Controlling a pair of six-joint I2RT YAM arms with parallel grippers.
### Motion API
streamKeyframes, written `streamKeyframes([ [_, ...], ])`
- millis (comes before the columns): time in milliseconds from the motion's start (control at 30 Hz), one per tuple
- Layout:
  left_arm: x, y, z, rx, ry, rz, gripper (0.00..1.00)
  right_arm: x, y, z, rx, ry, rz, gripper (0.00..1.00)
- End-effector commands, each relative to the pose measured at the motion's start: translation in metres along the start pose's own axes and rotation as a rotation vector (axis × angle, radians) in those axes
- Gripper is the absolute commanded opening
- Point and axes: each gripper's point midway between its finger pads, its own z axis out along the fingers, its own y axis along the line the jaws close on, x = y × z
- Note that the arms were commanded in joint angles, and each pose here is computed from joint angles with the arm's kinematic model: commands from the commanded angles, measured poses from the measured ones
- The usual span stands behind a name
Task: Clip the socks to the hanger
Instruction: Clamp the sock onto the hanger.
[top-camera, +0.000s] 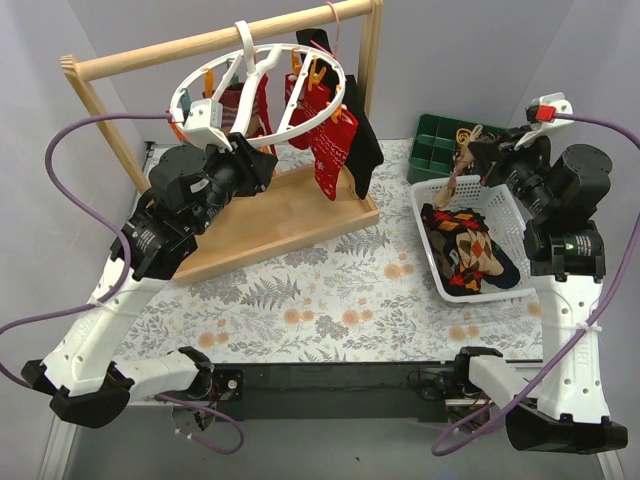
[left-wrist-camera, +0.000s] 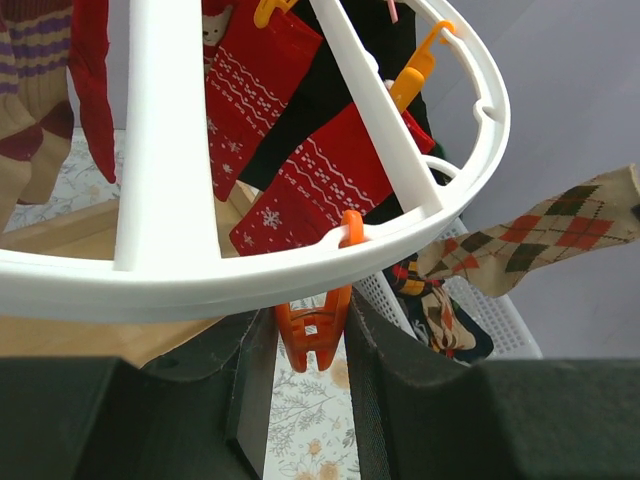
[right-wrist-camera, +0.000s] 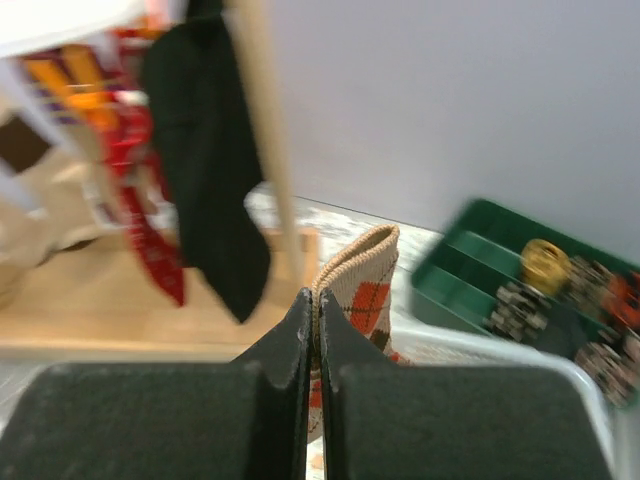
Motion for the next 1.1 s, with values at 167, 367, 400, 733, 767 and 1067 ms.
streamKeyframes([
  [167, -0.003, -0.008, -0.001, 0.027, 0.020, 0.000, 0.00, -0.029, 0.128, -0.018, -0.624, -0.121, -0.033, 0.01],
  [367, -0.003, -0.010, 0.003, 0.029, 0.025, -0.004, 0.00, -0.025, 0.178, -0.019, -0.802, -0.105, -0.028, 0.01],
  [400, -0.004, -0.011, 0.003, 0.031, 0.025, -0.005, 0.00, -0.022, 0.183, -0.014, -0.809, -0.096, -0.026, 0.01],
  [733, 0.001, -0.007, 0.008, 0.006, 0.042, -0.025, 0.00, 0.007, 0.267, 0.013, -0.898, -0.070, -0.133, 0.01],
  [767, 0.003, -0.007, 0.009, 0.003, 0.044, -0.025, 0.00, 0.003, 0.271, 0.015, -0.893, -0.077, -0.146, 0.01],
  [1067, 0.006, 0.000, 0.014, -0.027, 0.035, -0.029, 0.00, 0.025, 0.313, 0.041, -0.883, -0.038, -0.266, 0.01],
])
